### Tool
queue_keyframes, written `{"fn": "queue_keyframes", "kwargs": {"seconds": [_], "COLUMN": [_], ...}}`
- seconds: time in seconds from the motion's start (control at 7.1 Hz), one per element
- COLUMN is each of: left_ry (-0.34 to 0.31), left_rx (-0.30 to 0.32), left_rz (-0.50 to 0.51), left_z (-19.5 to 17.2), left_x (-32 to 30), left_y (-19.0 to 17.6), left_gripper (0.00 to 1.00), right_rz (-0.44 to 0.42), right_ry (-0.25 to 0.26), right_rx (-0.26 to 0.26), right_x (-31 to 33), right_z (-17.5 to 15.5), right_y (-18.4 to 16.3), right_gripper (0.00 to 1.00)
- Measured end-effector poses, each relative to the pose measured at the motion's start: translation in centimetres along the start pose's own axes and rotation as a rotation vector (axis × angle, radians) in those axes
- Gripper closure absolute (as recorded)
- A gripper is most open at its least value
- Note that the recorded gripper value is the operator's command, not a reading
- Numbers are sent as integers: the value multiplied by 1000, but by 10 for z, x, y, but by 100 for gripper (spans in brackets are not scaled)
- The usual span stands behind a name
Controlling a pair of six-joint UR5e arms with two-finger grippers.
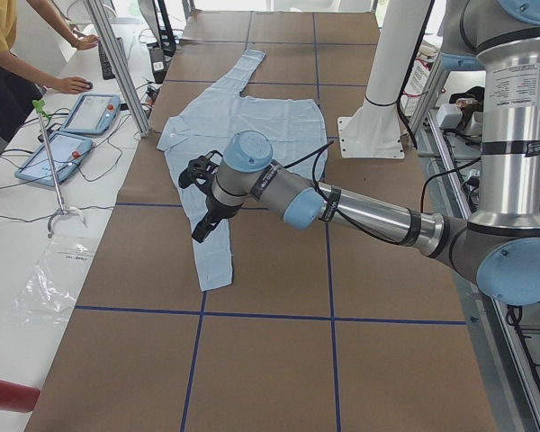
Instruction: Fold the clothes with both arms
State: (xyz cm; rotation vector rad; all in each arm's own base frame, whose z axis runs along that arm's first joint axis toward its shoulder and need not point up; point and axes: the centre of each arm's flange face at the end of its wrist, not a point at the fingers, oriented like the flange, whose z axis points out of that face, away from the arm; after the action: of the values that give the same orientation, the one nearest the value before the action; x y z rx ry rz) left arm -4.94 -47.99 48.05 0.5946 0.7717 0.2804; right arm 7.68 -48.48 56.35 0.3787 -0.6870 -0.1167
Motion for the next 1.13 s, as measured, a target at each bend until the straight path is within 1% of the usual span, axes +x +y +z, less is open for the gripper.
{"fn": "queue_keyframes", "kwargs": {"seconds": [0.14, 0.28, 0.42, 0.56, 0.7, 0.85, 0.99, 1.13], "left_ry": [0, 1, 1, 1, 0, 0, 1, 2], "left_rx": [6, 8, 10, 14, 17, 17, 18, 18], "left_rz": [-18, -27, -29, -27, -26, -26, -26, -25], "left_z": [-1, -1, -1, -1, -1, -1, -1, -1], "left_x": [0, 0, 0, 0, -1, -1, -1, -1], "left_y": [0, 1, 3, 5, 7, 8, 9, 9], "left_gripper": [0, 0, 0, 0, 0, 0, 0, 0], "right_rz": [39, 123, 201, 256, 291, 319, 339, 350], "right_ry": [-8, -16, -22, -28, -40, -54, -59, -56], "right_rx": [18, 39, 72, 113, 144, 152, 145, 136], "right_x": [-6, -24, -44, -58, -63, -67, -75, -87], "right_z": [13, 39, 74, 114, 150, 173, 190, 203], "right_y": [-3, -9, -9, -2, 11, 23, 31, 37], "right_gripper": [0, 0, 1, 2, 7, 12, 18, 21]}}
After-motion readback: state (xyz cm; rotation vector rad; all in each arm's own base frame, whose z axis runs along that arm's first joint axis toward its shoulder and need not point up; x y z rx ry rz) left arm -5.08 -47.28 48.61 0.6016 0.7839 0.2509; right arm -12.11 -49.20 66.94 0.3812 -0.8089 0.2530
